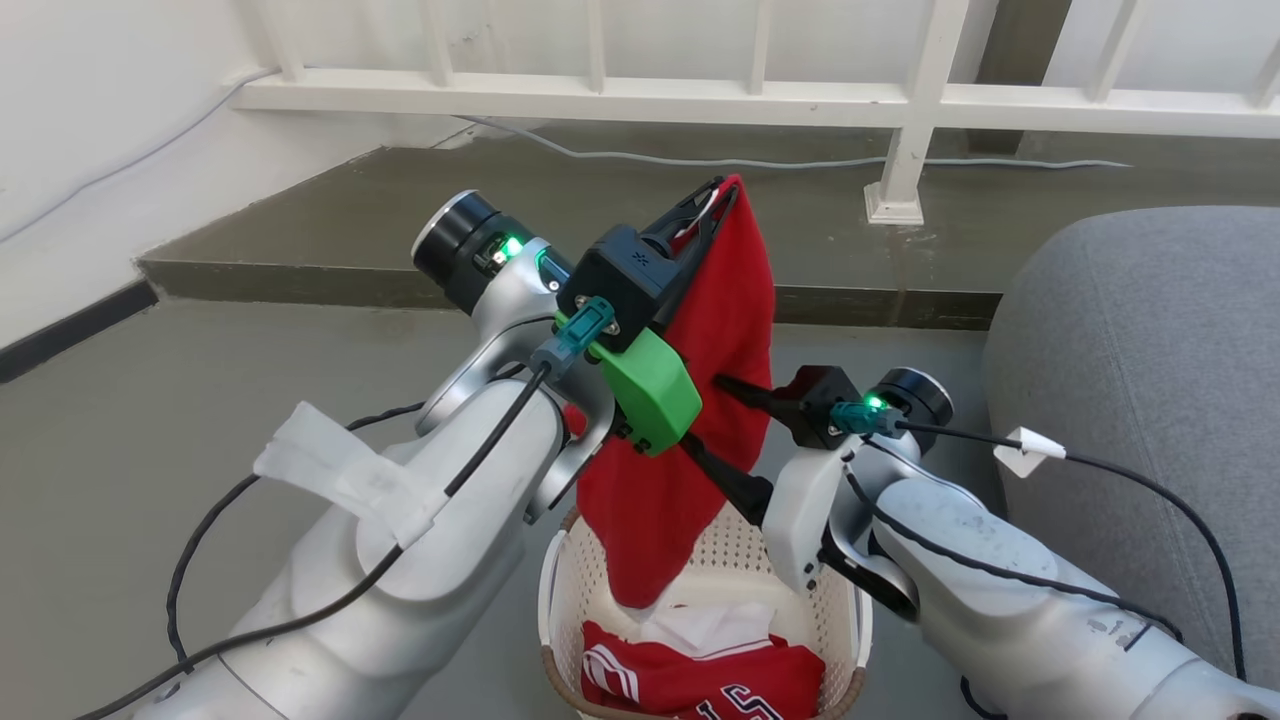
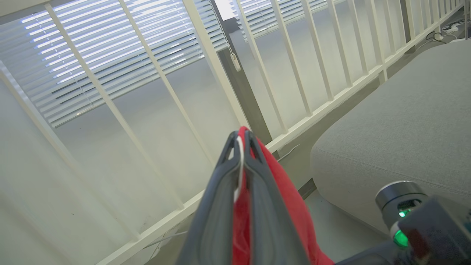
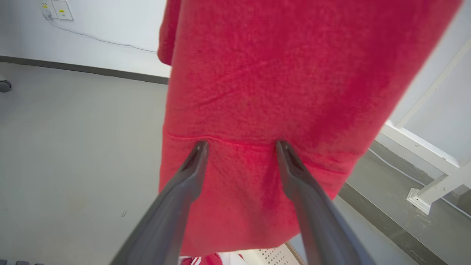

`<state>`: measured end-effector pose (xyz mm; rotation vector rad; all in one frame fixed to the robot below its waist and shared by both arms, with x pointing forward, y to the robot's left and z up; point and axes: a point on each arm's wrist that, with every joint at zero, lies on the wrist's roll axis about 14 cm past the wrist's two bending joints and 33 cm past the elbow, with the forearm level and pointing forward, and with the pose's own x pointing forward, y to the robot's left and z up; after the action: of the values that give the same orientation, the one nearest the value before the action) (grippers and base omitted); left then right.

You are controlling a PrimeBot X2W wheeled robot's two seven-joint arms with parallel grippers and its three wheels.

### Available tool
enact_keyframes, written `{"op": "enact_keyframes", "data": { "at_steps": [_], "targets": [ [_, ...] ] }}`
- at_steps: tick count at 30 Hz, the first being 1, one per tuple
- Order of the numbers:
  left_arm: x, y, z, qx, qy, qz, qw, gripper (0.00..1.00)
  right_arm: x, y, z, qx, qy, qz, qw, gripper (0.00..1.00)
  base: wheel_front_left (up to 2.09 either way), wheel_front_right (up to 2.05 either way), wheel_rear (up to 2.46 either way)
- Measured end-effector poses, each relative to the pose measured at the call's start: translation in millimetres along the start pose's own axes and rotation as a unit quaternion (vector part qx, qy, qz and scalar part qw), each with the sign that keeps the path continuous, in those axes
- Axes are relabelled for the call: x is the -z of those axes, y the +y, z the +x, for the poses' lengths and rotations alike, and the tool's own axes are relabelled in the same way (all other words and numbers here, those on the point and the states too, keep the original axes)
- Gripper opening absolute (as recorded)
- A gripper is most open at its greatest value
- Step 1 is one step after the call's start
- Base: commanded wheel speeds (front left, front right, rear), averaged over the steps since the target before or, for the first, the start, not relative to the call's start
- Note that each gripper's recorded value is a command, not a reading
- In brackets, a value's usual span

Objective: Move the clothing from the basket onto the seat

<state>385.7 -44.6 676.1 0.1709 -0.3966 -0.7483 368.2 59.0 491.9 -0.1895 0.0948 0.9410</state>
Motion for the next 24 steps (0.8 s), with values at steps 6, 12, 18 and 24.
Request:
{"op": "enact_keyframes", "data": {
  "at_steps": [6,12,18,24],
  "targets": [
    [5.4,7.3,-0.9,-0.015,0.010,-0.001,1.000,0.00,-2.2,-5.6,3.0,0.003,-0.005,-0.007,1.000,0.00,0.00,0.00,0.00],
    [10.7,14.4,-0.4,-0.029,0.018,-0.002,0.999,0.00,2.2,-8.6,-0.5,0.009,-0.002,-0.004,1.000,0.00,0.00,0.00,0.00],
    [21.4,18.4,-0.9,-0.042,0.029,-0.012,0.999,0.00,7.1,-24.6,-11.9,0.036,-0.002,0.007,0.999,0.00,0.00,0.00,0.00],
    [30.2,17.1,0.6,-0.045,0.038,-0.020,0.998,0.00,9.4,-48.1,-28.2,0.079,-0.008,0.026,0.997,0.20,0.00,0.00,0.00]
  ]
}}
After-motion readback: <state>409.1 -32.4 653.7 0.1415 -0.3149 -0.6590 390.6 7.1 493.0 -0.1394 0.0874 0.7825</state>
